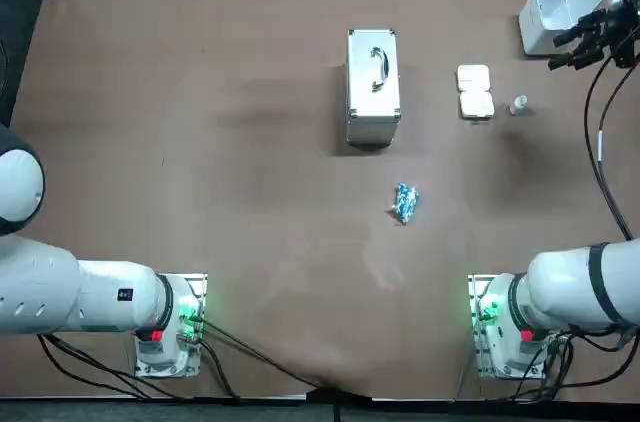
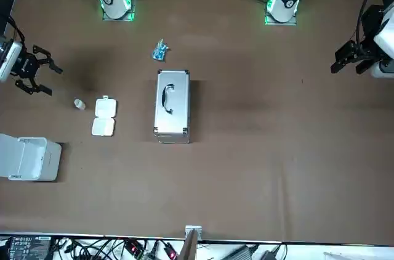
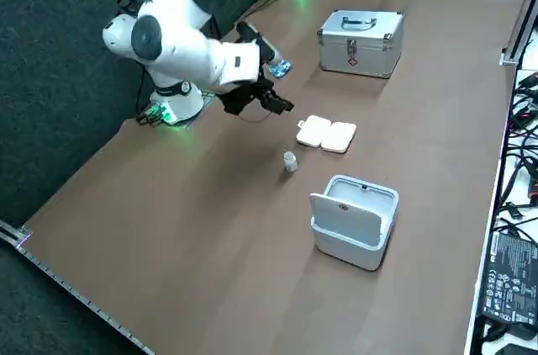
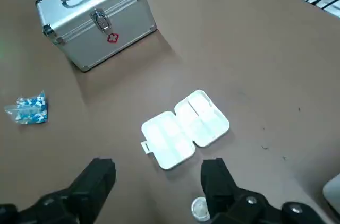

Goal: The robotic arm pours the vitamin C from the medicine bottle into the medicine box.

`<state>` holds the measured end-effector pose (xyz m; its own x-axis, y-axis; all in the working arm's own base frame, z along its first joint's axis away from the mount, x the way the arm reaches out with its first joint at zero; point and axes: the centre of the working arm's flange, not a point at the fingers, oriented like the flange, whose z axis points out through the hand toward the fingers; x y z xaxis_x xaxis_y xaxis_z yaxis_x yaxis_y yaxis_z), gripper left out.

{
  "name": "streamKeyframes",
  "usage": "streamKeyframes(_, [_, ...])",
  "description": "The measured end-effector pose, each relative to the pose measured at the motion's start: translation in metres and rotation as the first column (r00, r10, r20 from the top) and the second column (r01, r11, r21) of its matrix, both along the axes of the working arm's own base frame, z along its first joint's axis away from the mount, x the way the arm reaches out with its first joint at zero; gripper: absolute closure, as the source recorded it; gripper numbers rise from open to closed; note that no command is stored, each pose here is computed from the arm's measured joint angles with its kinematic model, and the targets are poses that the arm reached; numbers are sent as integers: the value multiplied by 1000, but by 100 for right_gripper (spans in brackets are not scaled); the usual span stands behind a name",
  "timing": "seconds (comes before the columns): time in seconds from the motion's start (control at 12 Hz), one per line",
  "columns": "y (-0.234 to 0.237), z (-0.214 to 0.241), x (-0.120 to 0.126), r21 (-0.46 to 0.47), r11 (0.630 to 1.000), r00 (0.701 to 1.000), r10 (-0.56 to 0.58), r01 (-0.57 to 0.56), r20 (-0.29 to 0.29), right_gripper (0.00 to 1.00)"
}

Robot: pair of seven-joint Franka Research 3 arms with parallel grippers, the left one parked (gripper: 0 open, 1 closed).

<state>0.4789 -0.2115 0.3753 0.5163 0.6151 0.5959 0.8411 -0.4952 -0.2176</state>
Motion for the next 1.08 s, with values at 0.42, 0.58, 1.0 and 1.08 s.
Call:
streamKeyframes(0.42, [-16,-62,-10,137,990,999,39,-43,27,0])
streamKeyframes(0.58, [-18,-82,-11,167,983,996,61,-72,68,0])
streamKeyframes(1.0, [-30,-129,-10,205,967,971,109,-154,215,0])
streamKeyframes(1.08, [-35,-137,-11,206,966,968,110,-158,224,0])
